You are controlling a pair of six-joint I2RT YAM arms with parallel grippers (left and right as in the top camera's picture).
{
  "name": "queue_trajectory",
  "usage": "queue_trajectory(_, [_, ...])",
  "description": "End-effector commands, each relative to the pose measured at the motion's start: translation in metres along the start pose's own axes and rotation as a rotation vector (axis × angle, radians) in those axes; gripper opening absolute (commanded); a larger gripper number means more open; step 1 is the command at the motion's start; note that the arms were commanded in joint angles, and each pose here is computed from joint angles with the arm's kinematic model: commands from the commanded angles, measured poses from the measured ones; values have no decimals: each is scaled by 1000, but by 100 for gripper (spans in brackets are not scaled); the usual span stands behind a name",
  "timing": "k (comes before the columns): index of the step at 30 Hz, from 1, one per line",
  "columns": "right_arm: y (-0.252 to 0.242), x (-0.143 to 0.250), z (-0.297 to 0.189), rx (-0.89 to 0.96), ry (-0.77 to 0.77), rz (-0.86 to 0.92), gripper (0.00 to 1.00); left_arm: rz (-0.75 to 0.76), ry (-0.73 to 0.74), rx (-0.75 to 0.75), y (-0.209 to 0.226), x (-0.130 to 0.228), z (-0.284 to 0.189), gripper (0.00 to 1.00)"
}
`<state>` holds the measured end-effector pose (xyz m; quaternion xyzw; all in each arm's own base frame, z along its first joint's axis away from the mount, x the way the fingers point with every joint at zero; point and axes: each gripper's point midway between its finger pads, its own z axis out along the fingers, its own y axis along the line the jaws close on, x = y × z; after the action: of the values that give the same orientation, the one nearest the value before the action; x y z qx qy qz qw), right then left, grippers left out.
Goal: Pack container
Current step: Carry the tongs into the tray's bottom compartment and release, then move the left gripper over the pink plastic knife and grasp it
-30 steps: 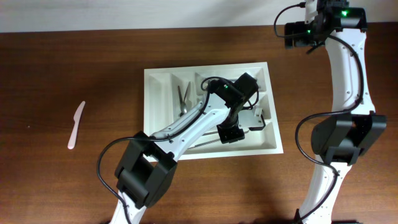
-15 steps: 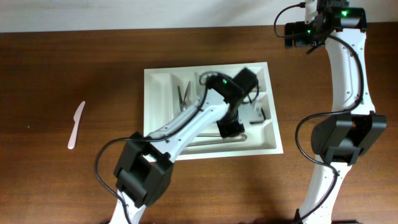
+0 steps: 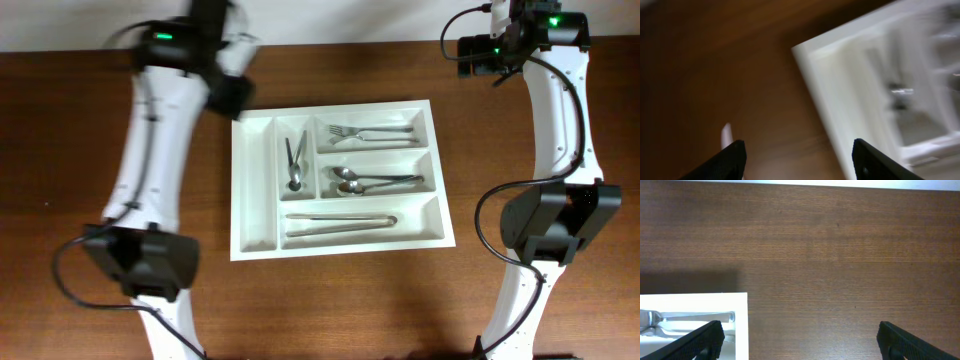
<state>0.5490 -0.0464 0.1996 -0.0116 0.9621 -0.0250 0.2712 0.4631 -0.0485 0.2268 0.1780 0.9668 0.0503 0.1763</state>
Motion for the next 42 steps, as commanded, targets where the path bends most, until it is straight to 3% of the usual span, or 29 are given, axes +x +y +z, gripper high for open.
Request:
queue_trajectory(1, [1,-10,-15,9,-39,1,99,-177,18,-75,70,28,-12,69])
queue_trajectory(4, [1,-10,-15,9,-39,1,99,-277,44,-104,113,52,-10,69])
queue_trajectory(7, [1,-10,-15,9,-39,1,99,-273,83,-115,138,74,-4,70])
queue_trajectory(10, [1,-10,-15,9,-39,0,99,-257,133,-109,153,96,7,83])
queue_trajectory(13, [1,-10,-15,9,-39,0,98,-269,179,-93,162,116,24,87])
queue_trajectory(26, [1,-10,-15,9,-39,0,99,-309,339,66,135,201,130,82])
queue_trajectory(34, [1,-10,-15,9,-39,1,99,-310,348,66,121,224,165,80])
queue_trajectory(42, [1,-10,-15,9,-39,1,99,-349,331,45,135,233,169,80])
